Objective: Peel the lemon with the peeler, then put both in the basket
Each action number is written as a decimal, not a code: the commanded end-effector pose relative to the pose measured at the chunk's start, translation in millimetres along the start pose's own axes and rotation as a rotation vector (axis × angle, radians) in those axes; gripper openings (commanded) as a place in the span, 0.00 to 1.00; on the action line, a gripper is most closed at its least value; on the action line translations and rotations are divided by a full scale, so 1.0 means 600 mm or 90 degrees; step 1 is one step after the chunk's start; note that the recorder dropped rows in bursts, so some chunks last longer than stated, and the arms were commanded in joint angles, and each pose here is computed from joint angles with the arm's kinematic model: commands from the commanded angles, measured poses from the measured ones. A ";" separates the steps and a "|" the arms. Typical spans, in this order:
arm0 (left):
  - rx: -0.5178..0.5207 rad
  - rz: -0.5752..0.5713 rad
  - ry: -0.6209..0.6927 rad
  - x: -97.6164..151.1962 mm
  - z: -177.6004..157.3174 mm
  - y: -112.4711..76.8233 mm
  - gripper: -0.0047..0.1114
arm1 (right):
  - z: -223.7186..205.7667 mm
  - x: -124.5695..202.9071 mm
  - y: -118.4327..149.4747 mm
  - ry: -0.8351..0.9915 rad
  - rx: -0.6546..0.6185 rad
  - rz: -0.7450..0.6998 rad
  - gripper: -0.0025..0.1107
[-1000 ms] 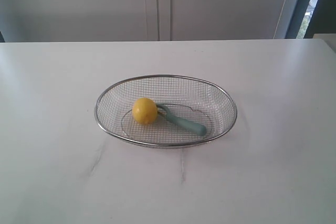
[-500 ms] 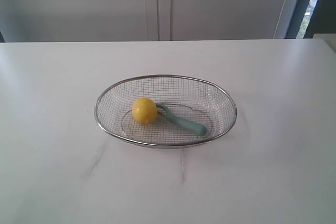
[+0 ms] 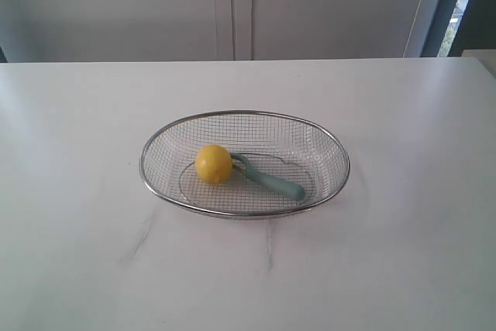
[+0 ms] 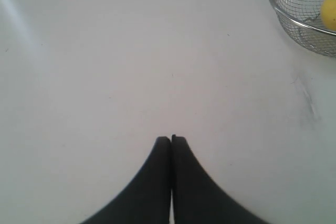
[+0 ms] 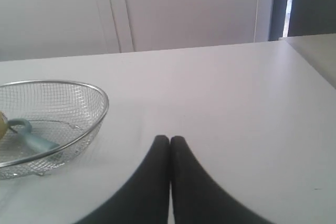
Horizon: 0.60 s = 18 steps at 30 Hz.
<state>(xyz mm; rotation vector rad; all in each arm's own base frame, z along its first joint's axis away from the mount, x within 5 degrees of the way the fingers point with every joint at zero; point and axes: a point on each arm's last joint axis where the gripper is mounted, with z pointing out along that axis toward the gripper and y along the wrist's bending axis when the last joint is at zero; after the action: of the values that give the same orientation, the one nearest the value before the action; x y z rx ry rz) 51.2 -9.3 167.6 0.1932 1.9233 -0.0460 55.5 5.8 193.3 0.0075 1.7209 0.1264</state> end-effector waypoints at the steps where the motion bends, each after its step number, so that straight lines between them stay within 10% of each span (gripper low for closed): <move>1: 0.004 -0.001 -0.001 0.002 0.000 -0.001 0.04 | 0.000 0.003 -0.003 0.004 0.012 -0.060 0.02; 18: 0.004 -0.001 -0.001 0.002 0.000 -0.001 0.04 | -0.001 0.013 -0.005 0.046 0.016 -0.076 0.02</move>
<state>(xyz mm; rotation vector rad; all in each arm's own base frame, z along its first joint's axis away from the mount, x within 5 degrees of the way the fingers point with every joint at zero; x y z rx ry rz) 51.2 -9.3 167.6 0.1932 1.9233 -0.0460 54.3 3.7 186.5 -0.0740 1.7952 0.0267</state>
